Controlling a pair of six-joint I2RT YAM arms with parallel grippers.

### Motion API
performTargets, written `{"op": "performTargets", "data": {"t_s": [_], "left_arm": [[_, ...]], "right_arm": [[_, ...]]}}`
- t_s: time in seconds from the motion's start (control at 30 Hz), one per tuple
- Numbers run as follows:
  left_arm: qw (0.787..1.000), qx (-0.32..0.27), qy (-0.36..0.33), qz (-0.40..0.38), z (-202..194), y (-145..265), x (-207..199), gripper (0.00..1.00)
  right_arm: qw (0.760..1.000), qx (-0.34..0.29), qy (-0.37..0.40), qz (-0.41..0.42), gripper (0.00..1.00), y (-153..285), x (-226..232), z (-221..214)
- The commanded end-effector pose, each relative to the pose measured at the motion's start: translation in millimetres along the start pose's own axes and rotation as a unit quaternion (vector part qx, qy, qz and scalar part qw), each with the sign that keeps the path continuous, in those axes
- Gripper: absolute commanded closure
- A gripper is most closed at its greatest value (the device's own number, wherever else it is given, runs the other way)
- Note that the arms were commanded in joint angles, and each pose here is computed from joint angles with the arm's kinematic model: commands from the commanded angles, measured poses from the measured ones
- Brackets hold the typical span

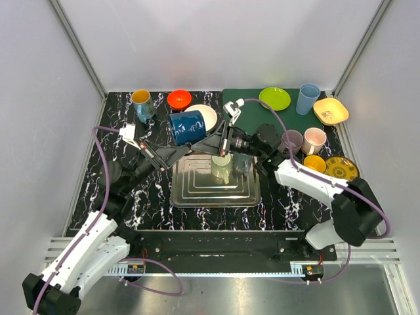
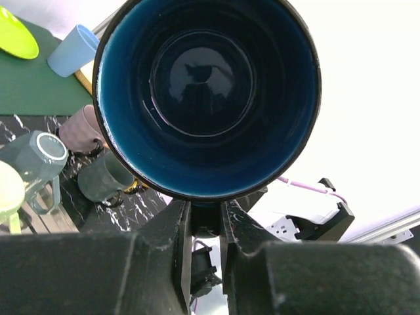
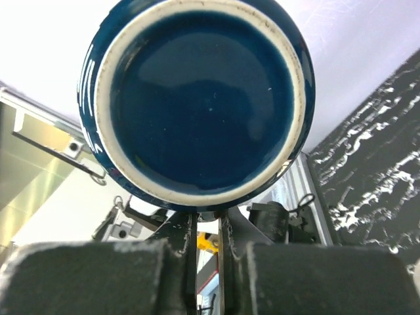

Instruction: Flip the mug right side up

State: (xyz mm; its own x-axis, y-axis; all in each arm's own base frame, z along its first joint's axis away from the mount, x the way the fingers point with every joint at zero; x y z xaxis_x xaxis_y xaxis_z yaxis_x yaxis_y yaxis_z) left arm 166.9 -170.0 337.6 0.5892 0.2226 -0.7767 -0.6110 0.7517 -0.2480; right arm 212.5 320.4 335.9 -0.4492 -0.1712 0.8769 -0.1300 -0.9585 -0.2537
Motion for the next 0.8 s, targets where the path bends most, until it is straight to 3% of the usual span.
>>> {"op": "performTargets", "data": {"t_s": [0.0,0.03,0.2,0.37,0.47,0.5,0.57,0.6,0.63,0.77], "left_arm": [[0.996,0.062,-0.042,-0.049,-12.9,12.8,-28.8,0.78],[0.997,0.048,-0.050,-0.031,-10.8,15.1,-25.8,0.70],[0.998,0.016,-0.064,0.011,-6.4,20.5,-16.8,0.39],[0.996,0.009,-0.069,0.060,-5.7,23.3,-4.4,0.35],[0.986,-0.011,-0.084,0.145,-0.1,36.2,9.0,0.34],[0.976,-0.049,-0.093,0.192,10.2,42.2,16.1,0.33],[0.951,-0.070,-0.102,0.284,15.3,67.1,27.5,0.33],[0.928,-0.109,-0.112,0.338,25.5,78.8,35.8,0.32],[0.914,-0.104,-0.117,0.375,23.0,91.3,42.7,0.30],[0.900,-0.110,-0.143,0.396,30.2,99.5,39.6,0.29]], "right_arm": [[0.993,-0.052,0.085,-0.062,1.00,1.1,24.2,19.4],[0.988,-0.059,0.120,-0.073,1.00,7.0,32.0,21.3],[0.973,-0.060,0.145,-0.171,1.00,25.9,24.5,19.2],[0.960,-0.047,0.152,-0.232,1.00,37.7,12.1,10.5],[0.940,-0.024,0.175,-0.291,1.00,36.2,-0.9,-2.0],[0.928,-0.025,0.183,-0.324,1.00,33.8,-12.7,-3.2],[0.908,-0.003,0.202,-0.367,1.00,31.1,-24.1,-8.5],[0.897,0.011,0.203,-0.394,1.00,25.8,-40.5,-15.8],[0.890,0.023,0.205,-0.407,1.00,24.9,-47.9,-19.6],[0.870,0.049,0.216,-0.440,1.00,9.6,-77.5,-30.5]]}}
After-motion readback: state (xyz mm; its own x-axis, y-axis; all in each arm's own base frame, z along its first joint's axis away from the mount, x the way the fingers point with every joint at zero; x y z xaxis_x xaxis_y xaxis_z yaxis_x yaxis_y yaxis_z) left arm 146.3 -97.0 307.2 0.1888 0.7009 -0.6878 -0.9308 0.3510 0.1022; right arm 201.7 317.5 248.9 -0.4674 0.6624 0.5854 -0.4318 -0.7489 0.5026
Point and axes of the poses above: each gripper's point midway between its finger pads, its own y axis back along the fingers, its own x axis along the line the jaws close on, z = x × y, the point moved 6 cm from there along y, back along the fingers, and after that the axes turned 6 degrees about -y, right-handed, at the moved point
